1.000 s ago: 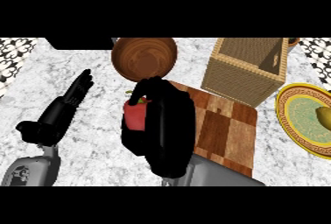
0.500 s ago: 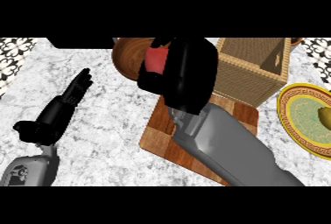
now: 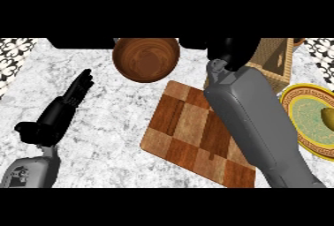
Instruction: Pick the bell pepper from the cutting board and place it in the basket
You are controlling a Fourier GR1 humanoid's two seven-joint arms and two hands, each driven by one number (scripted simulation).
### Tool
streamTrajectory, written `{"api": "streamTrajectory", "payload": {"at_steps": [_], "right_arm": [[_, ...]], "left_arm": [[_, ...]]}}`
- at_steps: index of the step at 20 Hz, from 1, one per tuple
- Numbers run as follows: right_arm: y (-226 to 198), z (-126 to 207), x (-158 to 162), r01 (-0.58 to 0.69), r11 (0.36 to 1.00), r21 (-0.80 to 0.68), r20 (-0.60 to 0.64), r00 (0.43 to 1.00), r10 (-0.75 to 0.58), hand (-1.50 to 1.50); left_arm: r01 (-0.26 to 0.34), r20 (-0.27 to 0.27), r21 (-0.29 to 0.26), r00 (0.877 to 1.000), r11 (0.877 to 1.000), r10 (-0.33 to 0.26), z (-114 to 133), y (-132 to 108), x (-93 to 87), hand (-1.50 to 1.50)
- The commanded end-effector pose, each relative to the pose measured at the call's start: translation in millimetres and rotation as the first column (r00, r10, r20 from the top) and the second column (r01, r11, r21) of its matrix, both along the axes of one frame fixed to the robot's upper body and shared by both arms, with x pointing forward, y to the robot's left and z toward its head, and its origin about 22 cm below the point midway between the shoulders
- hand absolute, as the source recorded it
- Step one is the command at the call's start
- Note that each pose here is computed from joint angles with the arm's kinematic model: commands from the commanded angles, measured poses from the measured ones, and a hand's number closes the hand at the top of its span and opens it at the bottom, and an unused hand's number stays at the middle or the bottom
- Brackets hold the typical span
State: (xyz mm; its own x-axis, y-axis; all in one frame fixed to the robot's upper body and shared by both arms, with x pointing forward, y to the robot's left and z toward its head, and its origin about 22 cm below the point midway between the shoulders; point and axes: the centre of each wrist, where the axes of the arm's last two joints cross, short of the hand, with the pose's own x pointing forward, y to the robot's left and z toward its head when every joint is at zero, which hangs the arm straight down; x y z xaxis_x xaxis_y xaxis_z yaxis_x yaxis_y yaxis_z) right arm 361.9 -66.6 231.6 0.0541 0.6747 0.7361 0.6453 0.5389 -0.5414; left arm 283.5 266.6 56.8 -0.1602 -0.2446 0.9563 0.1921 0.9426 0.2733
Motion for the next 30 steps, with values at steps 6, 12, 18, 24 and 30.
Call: {"api": "streamTrajectory", "payload": {"at_steps": [6, 12, 18, 24, 30], "right_arm": [[-70.2, -4.1, 32.0, 0.129, 0.989, 0.072, -0.083, 0.989, -0.123, 1.5], [-122.0, -41.9, 41.7, 0.127, 0.989, 0.081, -0.097, 0.988, -0.119, 1.5], [-136.5, -74.5, 47.4, 0.148, 0.988, 0.041, -0.032, 0.989, -0.146, 1.5], [-163.9, -99.7, 49.5, 0.222, 0.975, -0.021, 0.049, 0.974, -0.221, 1.5], [-192.6, -90.3, 63.5, 0.217, 0.973, 0.078, 0.081, 0.971, -0.224, -1.5]], "left_arm": [[-0.007, 0.007, 0.001, 1.0, 1.0, 0.007, -4.8, -6.5, -23.7, 0.0], [-0.016, -0.004, -0.003, 1.0, 1.0, 0.016, -2.1, 9.0, 0.4, 0.0], [-0.006, 0.025, -0.008, 1.0, 1.0, 0.006, -2.8, 4.9, -3.8, 0.0], [0.016, -0.008, -0.015, 1.0, 1.0, -0.017, 1.0, -1.5, -10.6, 0.0], [0.021, 0.001, -0.002, 1.0, 1.0, -0.021, 12.9, 6.0, -5.1, 0.0]]}}
